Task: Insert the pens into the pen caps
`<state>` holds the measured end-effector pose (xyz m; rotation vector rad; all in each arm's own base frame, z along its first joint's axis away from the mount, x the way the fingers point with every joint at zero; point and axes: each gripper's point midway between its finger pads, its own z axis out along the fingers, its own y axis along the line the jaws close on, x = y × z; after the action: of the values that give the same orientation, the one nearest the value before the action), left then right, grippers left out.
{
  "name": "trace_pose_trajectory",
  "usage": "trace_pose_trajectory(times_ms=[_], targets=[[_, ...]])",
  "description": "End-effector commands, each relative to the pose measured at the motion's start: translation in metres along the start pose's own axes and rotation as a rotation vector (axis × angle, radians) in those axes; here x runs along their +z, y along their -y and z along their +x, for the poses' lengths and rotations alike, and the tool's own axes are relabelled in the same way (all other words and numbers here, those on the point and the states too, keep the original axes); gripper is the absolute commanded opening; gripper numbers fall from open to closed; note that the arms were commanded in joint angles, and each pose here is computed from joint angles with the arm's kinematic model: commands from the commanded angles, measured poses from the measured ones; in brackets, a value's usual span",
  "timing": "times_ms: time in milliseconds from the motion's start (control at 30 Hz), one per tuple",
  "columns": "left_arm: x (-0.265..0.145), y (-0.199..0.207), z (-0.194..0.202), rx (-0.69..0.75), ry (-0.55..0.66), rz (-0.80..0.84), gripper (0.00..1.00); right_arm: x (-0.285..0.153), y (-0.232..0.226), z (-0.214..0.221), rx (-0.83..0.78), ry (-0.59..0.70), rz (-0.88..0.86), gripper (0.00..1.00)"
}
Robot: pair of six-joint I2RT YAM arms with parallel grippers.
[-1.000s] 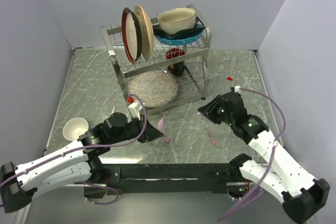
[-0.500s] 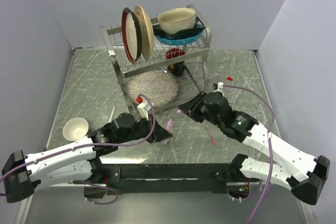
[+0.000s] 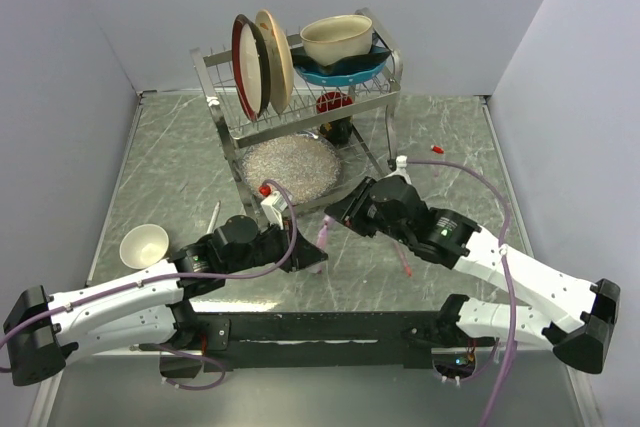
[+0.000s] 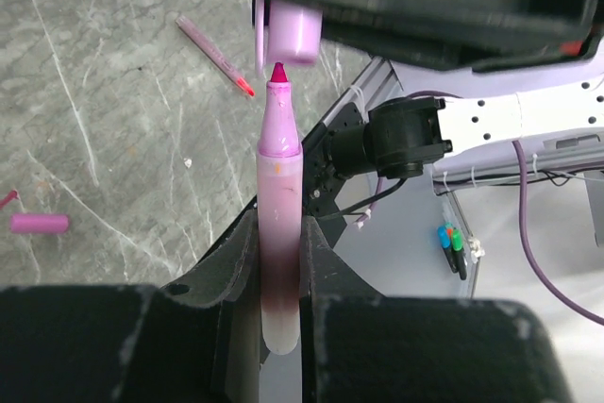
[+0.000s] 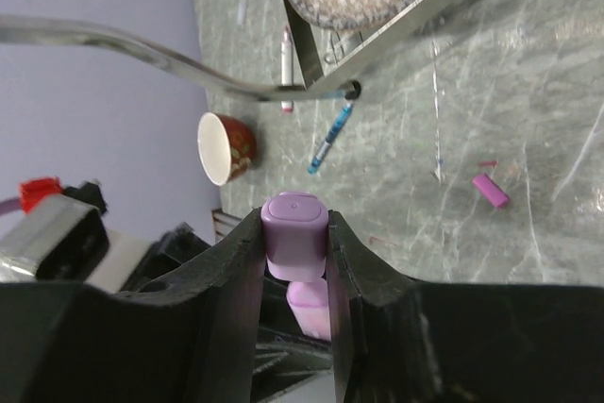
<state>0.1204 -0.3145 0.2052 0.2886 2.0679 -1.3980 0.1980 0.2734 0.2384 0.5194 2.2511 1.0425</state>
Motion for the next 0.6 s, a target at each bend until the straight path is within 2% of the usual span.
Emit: trace_pose_trajectory(times_ms=[0,567], targets=[[-0.003,0.012,-0.012,0.038,0.045,0.028,0.01,-0.009,-0.010,0.000,-0.038,0.021,0.002,0.00],[-0.010,0.009,-0.012,0.045,0.068,0.038,0.01,-0.017,-0.008,0.048,-0.114,-0.081,0.006,0.00]])
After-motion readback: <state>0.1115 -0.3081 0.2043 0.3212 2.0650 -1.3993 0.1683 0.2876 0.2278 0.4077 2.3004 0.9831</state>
